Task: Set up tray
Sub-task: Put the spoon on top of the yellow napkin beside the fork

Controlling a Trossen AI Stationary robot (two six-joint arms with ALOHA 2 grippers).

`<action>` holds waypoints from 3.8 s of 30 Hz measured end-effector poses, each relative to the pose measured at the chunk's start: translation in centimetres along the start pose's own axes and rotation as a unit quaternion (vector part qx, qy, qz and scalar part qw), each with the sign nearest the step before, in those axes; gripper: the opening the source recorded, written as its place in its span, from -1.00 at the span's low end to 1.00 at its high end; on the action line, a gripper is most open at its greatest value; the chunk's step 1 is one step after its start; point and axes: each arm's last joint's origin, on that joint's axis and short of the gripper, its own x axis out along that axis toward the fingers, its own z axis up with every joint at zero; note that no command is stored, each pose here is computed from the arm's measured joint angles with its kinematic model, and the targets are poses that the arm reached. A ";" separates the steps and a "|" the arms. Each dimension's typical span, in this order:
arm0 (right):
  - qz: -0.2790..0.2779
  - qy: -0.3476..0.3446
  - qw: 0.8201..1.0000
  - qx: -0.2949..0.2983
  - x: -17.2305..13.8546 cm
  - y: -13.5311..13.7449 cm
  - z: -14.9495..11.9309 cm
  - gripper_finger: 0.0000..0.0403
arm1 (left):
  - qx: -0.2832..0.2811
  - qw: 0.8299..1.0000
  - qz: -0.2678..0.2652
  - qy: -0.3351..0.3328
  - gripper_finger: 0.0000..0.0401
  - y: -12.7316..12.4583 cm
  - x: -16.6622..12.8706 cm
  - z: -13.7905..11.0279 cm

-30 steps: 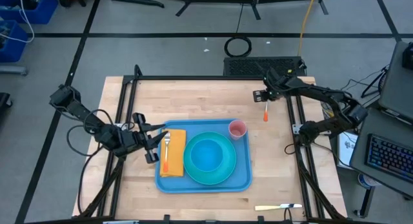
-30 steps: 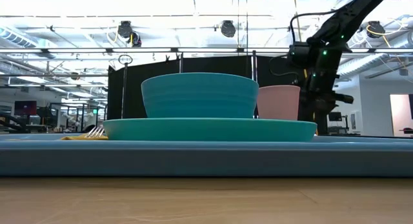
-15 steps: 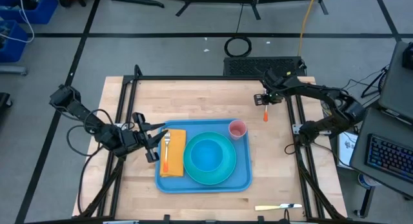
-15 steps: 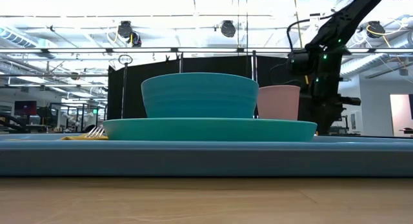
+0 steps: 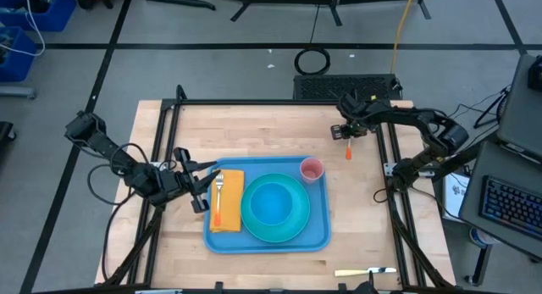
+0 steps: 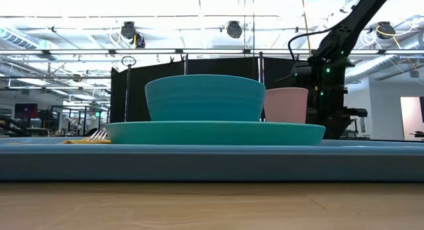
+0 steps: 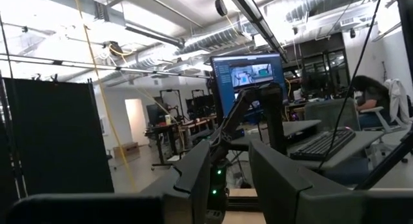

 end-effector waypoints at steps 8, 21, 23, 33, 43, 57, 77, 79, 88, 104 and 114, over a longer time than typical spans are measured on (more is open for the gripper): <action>0.000 0.002 1.000 0.000 0.0 0.0 0.0 -0.41 | 0.000 1.000 0.003 0.002 -0.44 0.0 0.0 0.0; 0.006 0.011 1.000 0.007 0.9 -1.2 -0.5 -0.45 | 0.000 1.000 0.003 0.002 -0.44 0.0 0.0 0.0; 0.008 0.008 1.000 0.006 1.1 -1.2 -0.6 -0.48 | 0.000 1.000 0.003 0.002 -0.44 0.0 0.0 0.0; 0.008 0.009 1.000 -0.002 1.1 -1.2 -0.7 -0.65 | 0.000 1.000 0.003 0.002 -0.44 0.0 0.0 0.0; 0.011 0.005 1.000 -0.023 1.2 -1.2 -0.6 -0.96 | 0.000 1.000 0.003 0.002 -0.44 0.0 0.0 0.0; 0.018 -0.010 0.999 -0.031 1.0 -1.1 -0.4 -0.98 | 0.000 1.000 0.003 0.002 -0.44 0.0 0.0 0.0; 0.127 -0.173 0.974 -0.069 -6.0 0.9 -1.5 -0.99 | 0.008 1.000 0.003 0.003 -0.44 0.0 0.0 0.0; 0.146 -0.196 0.967 -0.078 -6.6 1.5 -1.6 -0.99 | 0.011 1.000 0.003 0.003 -0.44 0.0 0.0 0.0; 0.233 -0.296 0.916 -0.136 -9.4 4.8 -2.8 -0.99 | 0.047 0.999 0.007 0.006 -0.44 0.0 0.0 0.0; 0.407 -0.493 0.734 -0.227 -15.7 12.4 -9.8 -0.99 | 0.159 0.985 0.019 0.062 -0.44 0.2 1.0 -1.8; 0.479 -0.608 0.574 -0.267 -16.9 15.8 -14.2 -0.99 | 0.185 0.979 0.007 0.082 -0.44 0.9 2.4 -3.6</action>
